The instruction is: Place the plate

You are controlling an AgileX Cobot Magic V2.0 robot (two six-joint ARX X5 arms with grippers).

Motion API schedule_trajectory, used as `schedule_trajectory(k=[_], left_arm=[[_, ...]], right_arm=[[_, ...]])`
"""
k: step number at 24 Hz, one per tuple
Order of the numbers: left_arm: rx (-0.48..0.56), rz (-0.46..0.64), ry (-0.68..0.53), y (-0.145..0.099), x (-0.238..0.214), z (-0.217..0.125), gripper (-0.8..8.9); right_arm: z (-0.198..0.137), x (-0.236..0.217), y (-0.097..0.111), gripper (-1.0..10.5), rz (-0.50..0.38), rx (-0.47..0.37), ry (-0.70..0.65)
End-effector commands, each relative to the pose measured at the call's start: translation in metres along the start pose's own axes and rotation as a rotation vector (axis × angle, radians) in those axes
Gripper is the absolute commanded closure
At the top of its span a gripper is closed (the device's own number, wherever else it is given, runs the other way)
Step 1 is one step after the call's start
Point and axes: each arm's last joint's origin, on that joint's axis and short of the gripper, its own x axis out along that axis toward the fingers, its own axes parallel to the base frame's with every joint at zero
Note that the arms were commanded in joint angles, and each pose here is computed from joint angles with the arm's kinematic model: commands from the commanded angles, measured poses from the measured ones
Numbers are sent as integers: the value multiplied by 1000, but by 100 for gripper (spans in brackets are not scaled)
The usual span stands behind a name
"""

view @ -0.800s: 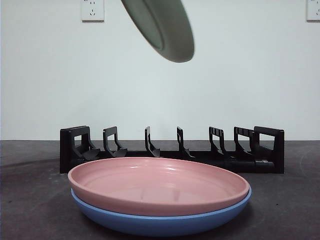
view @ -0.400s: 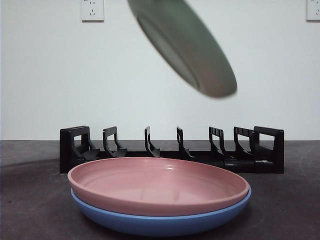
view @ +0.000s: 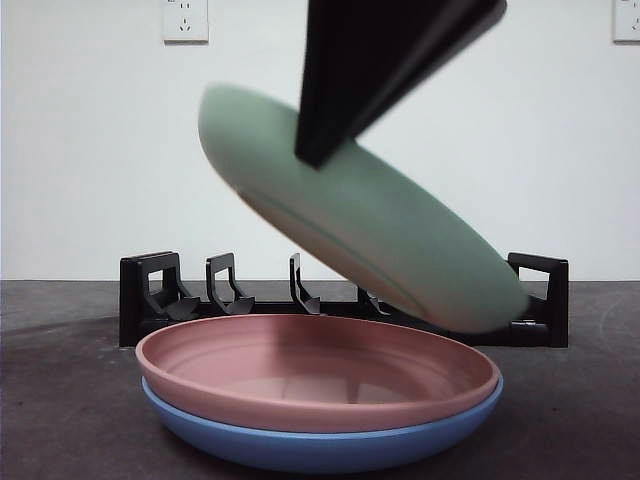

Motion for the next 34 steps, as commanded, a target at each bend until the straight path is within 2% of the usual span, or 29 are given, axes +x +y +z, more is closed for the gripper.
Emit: schedule_trajectory(k=[1, 15, 20, 23, 27, 34], left_arm=[[4, 3, -21, 0, -2, 5, 595], [5, 3, -20, 0, -2, 5, 595], [5, 3, -20, 0, -2, 5, 595], [5, 3, -20, 0, -2, 5, 595], [4, 3, -20, 0, -2, 5, 595], [4, 3, -20, 0, -2, 5, 595]], right_arm=[[2, 8, 5, 934, 1, -60, 40], [0, 46, 13, 934, 9, -248, 169], [0, 48, 14, 934, 23, -289, 171], [0, 47, 15, 932, 51, -296, 174], [-1, 47, 16, 856, 74, -297, 176], [-1, 47, 17, 855, 79, -300, 179]])
